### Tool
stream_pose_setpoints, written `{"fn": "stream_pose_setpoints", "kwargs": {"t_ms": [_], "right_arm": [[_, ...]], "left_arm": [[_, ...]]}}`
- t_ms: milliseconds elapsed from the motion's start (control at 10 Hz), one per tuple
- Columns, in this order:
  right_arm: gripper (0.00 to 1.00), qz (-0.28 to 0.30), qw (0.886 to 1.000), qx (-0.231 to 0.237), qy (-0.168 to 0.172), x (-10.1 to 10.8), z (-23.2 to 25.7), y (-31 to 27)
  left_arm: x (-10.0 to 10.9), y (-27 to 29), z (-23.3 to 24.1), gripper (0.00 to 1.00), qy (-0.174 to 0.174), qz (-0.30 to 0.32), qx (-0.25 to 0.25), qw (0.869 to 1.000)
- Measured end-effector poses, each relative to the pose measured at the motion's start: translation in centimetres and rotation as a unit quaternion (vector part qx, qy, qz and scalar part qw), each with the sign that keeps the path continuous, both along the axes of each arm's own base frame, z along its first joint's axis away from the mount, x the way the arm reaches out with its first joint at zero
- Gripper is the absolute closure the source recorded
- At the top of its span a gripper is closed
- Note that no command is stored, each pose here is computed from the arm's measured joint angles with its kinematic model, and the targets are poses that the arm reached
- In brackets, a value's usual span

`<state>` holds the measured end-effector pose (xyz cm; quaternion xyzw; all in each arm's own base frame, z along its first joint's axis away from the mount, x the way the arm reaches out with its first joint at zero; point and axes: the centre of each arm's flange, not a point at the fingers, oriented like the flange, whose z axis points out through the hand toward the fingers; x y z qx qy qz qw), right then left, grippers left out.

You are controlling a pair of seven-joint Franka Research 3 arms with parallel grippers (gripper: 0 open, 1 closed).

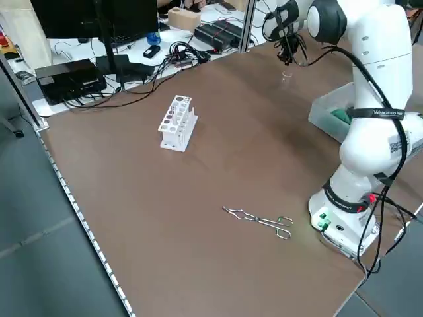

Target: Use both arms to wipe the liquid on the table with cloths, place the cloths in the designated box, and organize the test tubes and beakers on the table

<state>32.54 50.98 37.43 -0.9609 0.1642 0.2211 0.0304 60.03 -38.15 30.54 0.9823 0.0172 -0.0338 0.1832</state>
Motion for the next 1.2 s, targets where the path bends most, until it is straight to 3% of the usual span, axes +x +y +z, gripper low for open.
{"fn": "stream_pose_setpoints", "kwargs": {"t_ms": [200, 400, 600, 900, 1000, 1200], "right_arm": [[0.01, 0.026, 0.997, 0.037, -0.058, 4.0, 2.9, -0.8], [0.01, 0.074, 0.984, 0.102, -0.124, 9.8, 4.8, -3.8], [0.01, 0.152, 0.96, 0.146, -0.183, 13.7, 4.3, -6.2], [0.01, 0.26, 0.917, 0.183, -0.242, 17.7, 3.2, -9.3], [0.01, 0.304, 0.894, 0.211, -0.252, 18.2, 2.9, -9.7], [0.01, 0.404, 0.831, 0.268, -0.273, 19.2, 1.3, -10.5]], "left_arm": [[0.1, 0.1, 0.3, 0.79, -0.002, 0.001, 0.0, 1.0], [0.1, 0.0, 2.8, 0.79, -0.017, 0.0, -0.002, 1.0], [-0.8, 0.0, 7.5, 0.79, -0.026, -0.005, 0.006, 1.0], [-2.3, 1.9, 13.1, 0.79, -0.017, -0.014, 0.04, 0.999], [-2.1, 3.6, 14.2, 0.79, -0.015, -0.006, 0.055, 0.998], [-0.7, 8.8, 15.5, 0.79, -0.012, 0.0, 0.093, 0.996]]}}
